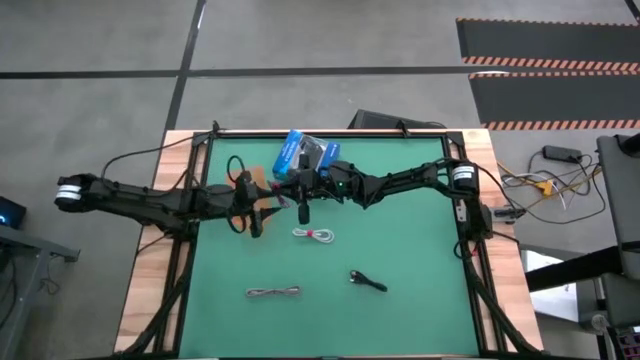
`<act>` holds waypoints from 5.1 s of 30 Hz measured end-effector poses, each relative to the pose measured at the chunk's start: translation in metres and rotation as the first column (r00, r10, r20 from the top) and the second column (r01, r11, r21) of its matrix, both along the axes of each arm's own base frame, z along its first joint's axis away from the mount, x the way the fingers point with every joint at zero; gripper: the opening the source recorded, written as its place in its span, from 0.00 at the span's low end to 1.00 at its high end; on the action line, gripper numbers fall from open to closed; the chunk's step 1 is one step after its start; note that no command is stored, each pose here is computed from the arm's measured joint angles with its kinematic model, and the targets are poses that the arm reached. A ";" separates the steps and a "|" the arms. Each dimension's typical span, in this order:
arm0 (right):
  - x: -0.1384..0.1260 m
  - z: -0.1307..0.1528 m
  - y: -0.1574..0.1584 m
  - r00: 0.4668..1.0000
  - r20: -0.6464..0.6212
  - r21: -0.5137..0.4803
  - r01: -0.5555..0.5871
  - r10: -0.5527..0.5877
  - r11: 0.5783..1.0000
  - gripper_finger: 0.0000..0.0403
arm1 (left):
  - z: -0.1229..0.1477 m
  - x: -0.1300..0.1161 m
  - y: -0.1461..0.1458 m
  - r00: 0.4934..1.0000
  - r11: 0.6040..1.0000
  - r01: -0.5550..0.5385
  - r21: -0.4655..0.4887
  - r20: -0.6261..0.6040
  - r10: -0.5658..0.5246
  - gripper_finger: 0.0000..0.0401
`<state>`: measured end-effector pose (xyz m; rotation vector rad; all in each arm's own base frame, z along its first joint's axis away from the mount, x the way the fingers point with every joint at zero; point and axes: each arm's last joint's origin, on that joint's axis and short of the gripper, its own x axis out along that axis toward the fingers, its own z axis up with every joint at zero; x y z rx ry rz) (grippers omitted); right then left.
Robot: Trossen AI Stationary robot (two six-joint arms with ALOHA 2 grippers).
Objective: Pick and place USB-C Cables
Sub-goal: Put the red and black charger cable into the orange bin
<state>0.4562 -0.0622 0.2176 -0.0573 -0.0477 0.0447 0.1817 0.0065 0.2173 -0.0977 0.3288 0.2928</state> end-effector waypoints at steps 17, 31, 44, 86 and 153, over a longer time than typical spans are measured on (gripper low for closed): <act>0.000 0.003 0.004 0.998 0.028 -0.011 -0.052 0.052 0.999 0.03 | 0.015 -0.003 -0.001 0.990 0.998 0.023 -0.056 0.144 -0.015 0.48; 0.000 0.002 0.004 0.998 0.023 0.002 -0.052 0.052 0.999 0.03 | 0.004 0.006 0.001 0.995 0.998 -0.050 -0.038 0.079 0.053 0.13; -0.002 0.003 0.003 0.998 -0.029 0.081 -0.051 0.054 0.995 0.30 | 0.004 0.006 0.001 0.994 0.995 -0.063 -0.083 0.087 0.070 0.03; -0.208 0.050 0.064 0.846 -0.510 0.149 -0.087 0.152 0.985 0.33 | 0.075 0.022 0.036 0.460 0.537 -0.807 -0.247 -0.832 0.309 0.02; -0.257 0.032 0.070 0.804 -0.569 0.130 -0.117 0.171 0.985 0.29 | -0.002 0.026 0.158 0.292 0.043 -0.956 -0.290 -0.951 0.096 0.05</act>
